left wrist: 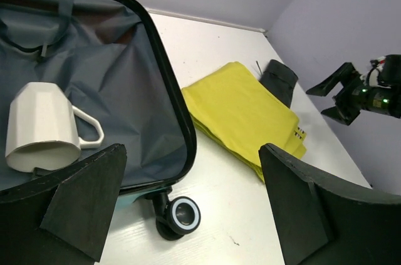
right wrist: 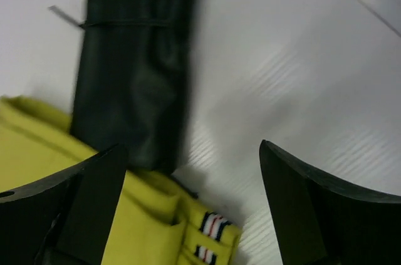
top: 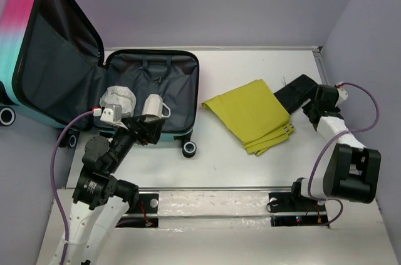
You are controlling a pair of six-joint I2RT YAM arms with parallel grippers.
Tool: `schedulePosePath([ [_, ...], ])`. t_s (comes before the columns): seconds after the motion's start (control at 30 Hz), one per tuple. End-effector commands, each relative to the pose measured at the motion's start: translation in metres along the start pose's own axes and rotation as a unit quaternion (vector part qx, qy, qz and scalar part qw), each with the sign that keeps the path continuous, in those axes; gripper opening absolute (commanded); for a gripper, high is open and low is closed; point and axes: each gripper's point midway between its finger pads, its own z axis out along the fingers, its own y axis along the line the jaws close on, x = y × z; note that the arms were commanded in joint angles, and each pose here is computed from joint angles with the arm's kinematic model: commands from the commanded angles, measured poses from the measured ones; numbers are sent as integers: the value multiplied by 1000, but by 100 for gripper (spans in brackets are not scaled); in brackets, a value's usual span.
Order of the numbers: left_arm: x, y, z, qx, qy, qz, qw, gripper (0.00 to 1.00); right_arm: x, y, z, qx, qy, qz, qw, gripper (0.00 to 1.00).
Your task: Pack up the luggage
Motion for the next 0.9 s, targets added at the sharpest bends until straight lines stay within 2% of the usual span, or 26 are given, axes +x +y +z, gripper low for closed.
schedulePosePath([
  [0.0, -16, -22, -7, 44, -26, 13, 999, 99, -12, -14, 28, 2, 7, 65, 998, 93],
  [0.17, -17, -26, -11, 52, -30, 14, 998, 99, -4, 1, 63, -15, 57, 68, 996, 92],
  [0.33, -17, -29, -12, 58, -29, 15, 998, 99, 19, 15, 99, -32, 117, 89, 989, 74],
  [0.4, -15, -29, -12, 58, -26, 15, 998, 99, 27, 15, 108, -33, 132, 94, 986, 42],
  [0.47, -15, -29, -12, 59, -26, 15, 998, 99, 24, 11, 109, -23, 127, 108, 986, 18],
  [0.5, -15, -29, -11, 58, -25, 15, 998, 99, 10, 11, 111, -22, 94, 109, 989, 7],
  [0.6, -14, -28, -10, 57, -22, 15, 998, 99, -27, 10, 93, -15, 24, 105, 994, 7],
  [0.7, -13, -28, -8, 56, -20, 16, 998, 99, -84, 27, 61, -49, -70, 104, 991, 7],
  [0.8, -13, -26, -7, 51, -19, 16, 998, 99, -132, 61, 10, -117, -152, 92, 977, 7],
  [0.83, -13, -24, -6, 48, -20, 16, 999, 99, -143, 88, -16, -159, -178, 73, 968, 7],
  [0.87, -14, -23, -5, 46, -20, 16, 999, 99, -140, 103, -21, -177, -177, 61, 966, 7],
])
